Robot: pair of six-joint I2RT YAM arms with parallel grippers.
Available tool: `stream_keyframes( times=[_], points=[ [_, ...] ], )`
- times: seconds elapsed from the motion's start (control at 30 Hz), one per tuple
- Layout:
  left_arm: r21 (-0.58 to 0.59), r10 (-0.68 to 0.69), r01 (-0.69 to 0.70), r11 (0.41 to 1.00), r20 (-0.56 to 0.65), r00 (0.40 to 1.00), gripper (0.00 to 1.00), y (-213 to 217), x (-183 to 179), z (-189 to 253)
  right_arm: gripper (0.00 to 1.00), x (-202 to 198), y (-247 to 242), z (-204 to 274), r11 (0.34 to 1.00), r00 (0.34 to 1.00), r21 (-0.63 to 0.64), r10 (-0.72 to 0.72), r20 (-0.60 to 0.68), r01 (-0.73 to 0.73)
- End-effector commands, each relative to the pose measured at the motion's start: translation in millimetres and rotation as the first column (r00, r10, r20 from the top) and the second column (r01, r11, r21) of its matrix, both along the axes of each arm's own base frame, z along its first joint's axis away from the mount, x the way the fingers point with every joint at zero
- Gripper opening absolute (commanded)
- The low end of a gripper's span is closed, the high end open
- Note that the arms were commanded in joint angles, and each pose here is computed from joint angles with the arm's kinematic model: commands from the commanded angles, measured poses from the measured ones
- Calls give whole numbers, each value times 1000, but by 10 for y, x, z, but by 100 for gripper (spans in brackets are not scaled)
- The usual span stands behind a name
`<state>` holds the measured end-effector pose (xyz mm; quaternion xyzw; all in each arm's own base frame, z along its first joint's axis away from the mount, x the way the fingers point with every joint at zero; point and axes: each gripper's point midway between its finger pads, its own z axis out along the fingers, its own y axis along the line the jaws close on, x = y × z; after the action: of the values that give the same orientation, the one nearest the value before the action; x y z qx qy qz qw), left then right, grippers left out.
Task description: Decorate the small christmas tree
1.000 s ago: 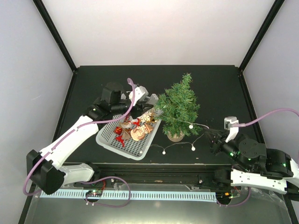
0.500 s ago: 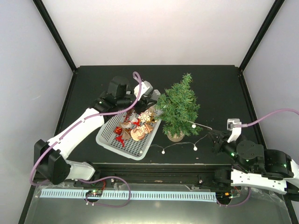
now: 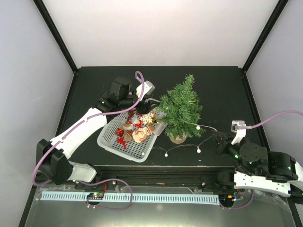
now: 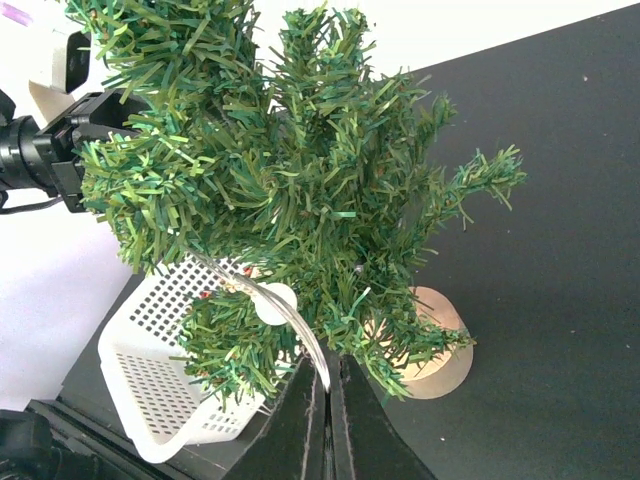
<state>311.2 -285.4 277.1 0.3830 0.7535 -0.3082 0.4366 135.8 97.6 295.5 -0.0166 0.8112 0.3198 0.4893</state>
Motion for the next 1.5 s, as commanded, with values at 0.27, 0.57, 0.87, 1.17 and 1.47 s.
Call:
stream_keyframes(
  times=[0.27,0.57,0.87,1.17,1.47],
  points=[
    [25,78,-81,996,95,992,66,188,81,250,1,133,-300,84,986,986,13,-168,20,168],
    [45,94,-105,993,203,975,74,414,-98,523,1,205,-435,72,957,959,-73,-282,13,282],
    [68,50,-66,995,218,975,84,471,-275,550,13,253,-420,-89,921,933,-158,-360,1,355],
    [130,21,-55,990,248,968,90,623,-481,578,16,288,-445,-168,877,906,-241,-422,23,415],
    [387,101,-164,907,177,979,88,966,-273,-99,46,294,-323,-109,902,930,-231,-366,36,364]
  ],
)
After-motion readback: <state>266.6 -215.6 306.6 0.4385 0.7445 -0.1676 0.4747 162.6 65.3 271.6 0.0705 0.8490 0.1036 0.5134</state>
